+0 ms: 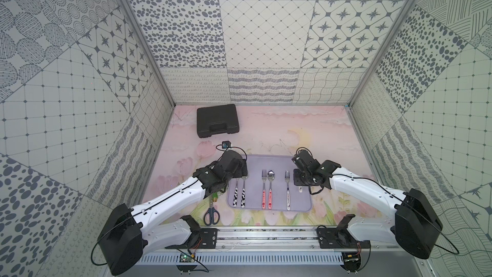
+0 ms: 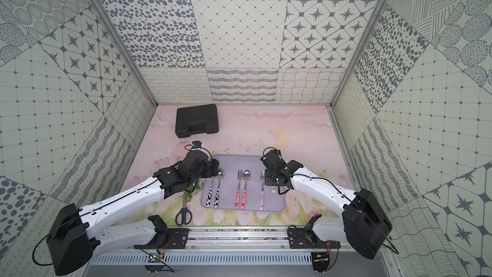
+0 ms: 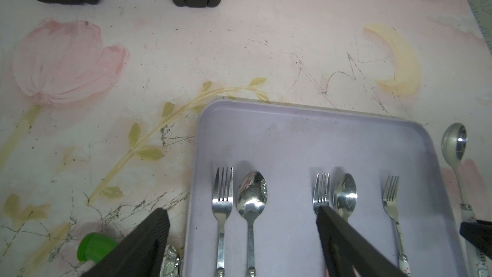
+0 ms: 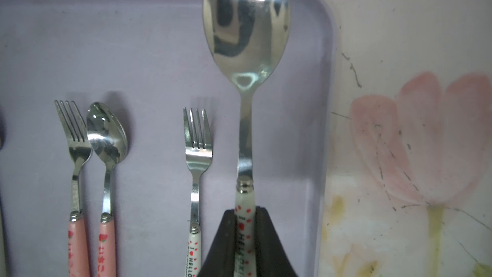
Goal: Set the spoon and fork side by side
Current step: Place the spoon on the tray.
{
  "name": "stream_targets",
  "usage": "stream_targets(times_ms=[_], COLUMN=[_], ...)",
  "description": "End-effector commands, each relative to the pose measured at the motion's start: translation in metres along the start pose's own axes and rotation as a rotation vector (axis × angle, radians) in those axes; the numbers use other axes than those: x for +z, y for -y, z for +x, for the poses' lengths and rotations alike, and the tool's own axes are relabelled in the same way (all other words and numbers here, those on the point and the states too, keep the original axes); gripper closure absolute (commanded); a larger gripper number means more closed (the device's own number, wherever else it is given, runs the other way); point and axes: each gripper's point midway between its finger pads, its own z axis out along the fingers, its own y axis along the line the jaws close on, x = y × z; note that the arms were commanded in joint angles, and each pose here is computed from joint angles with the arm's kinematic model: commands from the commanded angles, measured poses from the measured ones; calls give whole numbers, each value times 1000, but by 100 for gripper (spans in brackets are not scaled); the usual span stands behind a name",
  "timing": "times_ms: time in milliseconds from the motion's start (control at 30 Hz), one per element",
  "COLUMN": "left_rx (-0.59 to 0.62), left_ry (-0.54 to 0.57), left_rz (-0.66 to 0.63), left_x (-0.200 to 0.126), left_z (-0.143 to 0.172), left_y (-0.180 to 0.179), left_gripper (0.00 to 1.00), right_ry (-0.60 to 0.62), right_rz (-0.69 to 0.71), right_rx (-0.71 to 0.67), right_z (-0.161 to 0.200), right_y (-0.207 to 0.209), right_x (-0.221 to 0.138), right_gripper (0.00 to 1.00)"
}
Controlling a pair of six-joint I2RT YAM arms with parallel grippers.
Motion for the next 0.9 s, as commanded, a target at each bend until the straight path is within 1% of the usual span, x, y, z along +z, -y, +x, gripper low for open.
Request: stream_targets(times_ms=[0,233,467,567,867], left_rx=[-2,-1,-2,-3,-1], left_ry=[44,46,47,47,48], left_rz=[-31,-42,-41,-41,-42], left_x=[-1,0,0,0,0], left_z=[-8,-8,-8,-8,-8], left_y=[-6,-9,-8,-9,-9], left_gripper=[9,8,8,8,8], right_ry=[1,-22,-26,-43,-49], right_rz=[-26,-32,-82,-79,-88], right_rx=[54,93,155,160,156], right_z=[11,41,58,69,75], right_y=[-4,0,1,3,-7], right_x=[0,3,1,7,15], right_gripper=[96,96,96,96,95])
